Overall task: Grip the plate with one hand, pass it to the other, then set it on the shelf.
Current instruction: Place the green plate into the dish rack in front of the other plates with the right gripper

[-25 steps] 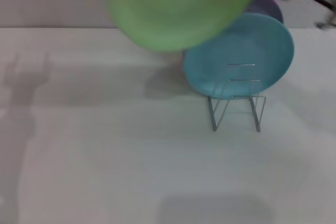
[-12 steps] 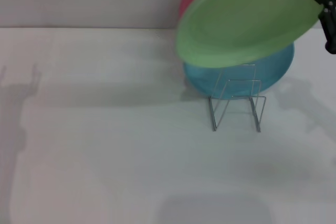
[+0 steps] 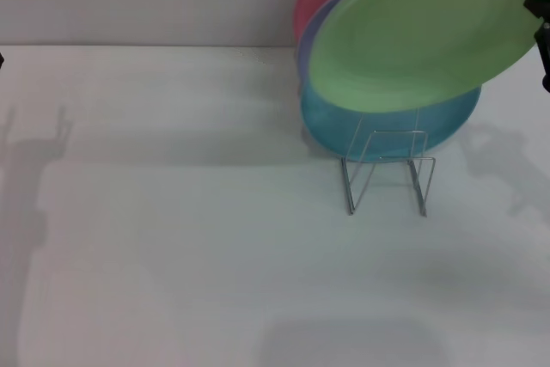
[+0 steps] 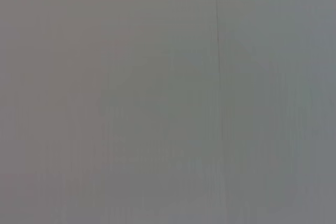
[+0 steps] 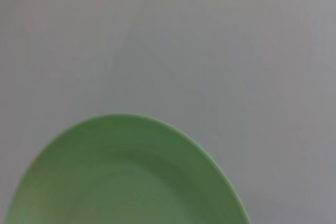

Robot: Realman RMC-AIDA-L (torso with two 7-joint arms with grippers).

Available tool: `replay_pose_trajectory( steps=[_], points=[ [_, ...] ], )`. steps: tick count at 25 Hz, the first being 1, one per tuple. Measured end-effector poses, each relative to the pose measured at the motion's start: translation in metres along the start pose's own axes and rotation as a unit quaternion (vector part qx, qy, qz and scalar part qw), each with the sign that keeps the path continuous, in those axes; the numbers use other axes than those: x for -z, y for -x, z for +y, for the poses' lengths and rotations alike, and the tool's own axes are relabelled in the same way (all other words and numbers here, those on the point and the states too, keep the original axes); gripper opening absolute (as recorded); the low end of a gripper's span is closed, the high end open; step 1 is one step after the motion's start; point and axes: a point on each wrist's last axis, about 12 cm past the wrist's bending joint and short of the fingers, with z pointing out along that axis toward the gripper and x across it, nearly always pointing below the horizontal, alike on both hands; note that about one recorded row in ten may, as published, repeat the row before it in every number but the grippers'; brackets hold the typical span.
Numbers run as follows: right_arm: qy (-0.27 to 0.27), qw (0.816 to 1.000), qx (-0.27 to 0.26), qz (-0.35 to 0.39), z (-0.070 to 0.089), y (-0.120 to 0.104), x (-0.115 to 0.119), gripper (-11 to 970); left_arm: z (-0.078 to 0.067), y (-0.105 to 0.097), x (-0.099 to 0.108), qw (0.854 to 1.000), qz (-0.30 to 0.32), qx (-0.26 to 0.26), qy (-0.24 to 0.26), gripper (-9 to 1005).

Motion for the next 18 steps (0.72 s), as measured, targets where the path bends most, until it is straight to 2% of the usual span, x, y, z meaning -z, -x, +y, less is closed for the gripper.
replay_pose_trajectory(
  steps=[18],
  points=[
    [0.003, 0.999, -0.047, 0.012, 0.013, -0.011, 0.004, 29, 0.004, -0.003, -0.001, 1.0, 0.009, 0.022, 0.004, 767]
  ],
)
